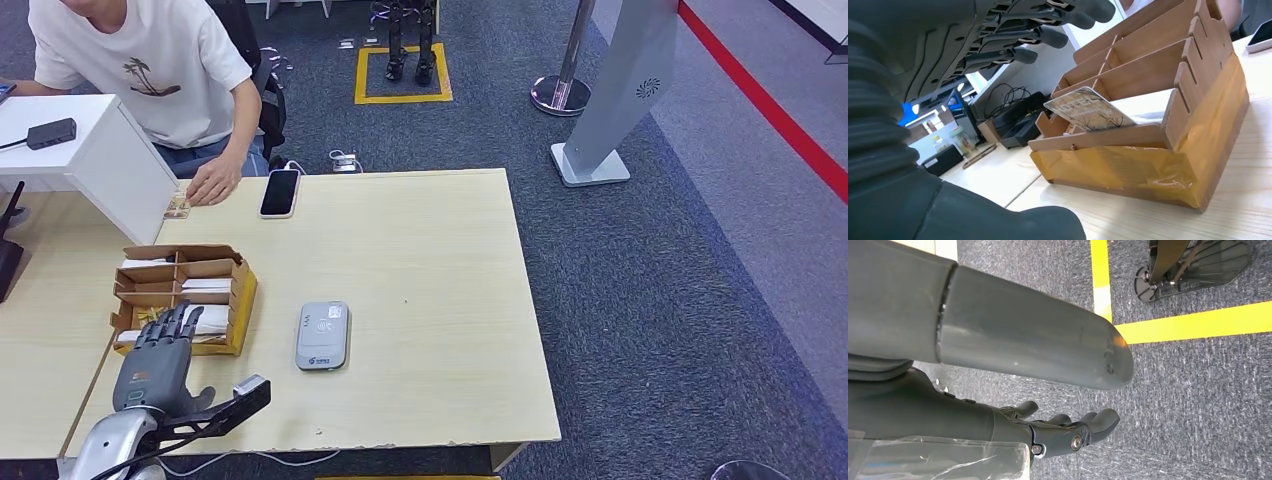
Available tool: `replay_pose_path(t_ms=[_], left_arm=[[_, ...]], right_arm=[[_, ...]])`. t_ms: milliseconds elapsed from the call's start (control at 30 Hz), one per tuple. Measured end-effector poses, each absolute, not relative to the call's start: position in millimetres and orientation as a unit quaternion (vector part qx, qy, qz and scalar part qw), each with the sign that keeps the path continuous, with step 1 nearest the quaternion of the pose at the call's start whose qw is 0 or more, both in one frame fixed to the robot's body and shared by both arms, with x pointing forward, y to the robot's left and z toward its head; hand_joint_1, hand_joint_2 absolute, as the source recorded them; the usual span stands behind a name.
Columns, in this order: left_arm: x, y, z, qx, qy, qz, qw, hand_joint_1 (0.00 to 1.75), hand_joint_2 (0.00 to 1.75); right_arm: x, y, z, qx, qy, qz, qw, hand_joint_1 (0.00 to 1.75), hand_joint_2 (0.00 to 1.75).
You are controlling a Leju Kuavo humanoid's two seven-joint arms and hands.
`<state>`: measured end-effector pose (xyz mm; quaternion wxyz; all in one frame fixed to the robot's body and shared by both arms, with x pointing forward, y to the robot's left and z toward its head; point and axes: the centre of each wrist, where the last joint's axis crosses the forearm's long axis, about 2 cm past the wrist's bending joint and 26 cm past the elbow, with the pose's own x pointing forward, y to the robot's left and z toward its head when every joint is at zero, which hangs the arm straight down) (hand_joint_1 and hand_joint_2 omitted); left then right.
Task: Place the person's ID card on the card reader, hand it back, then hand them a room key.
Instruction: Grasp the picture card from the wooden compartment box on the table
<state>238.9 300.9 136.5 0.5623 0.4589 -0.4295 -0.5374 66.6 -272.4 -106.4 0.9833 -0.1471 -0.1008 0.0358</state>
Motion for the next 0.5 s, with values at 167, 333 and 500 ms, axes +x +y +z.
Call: replay_pose_path(t_ms=[167,333,500], left_arm=[[240,307,138,0.474,-0.42,-0.526,0.568,0.0,1.75],[237,311,138,0.476,-0.418,-0.515,0.578,0.0,1.75],[235,313,138,0.477,-0.416,-0.508,0.585,0.0,1.75]], right_arm=[[67,-272,-106,-0.147,-0.1,0.036,0.983,0.0,0.0],[67,-272,-106,-0.147,-0.099,0.034,0.984,0.0,0.0],[67,-273,-106,-0.148,-0.098,0.034,0.984,0.0,0.0]])
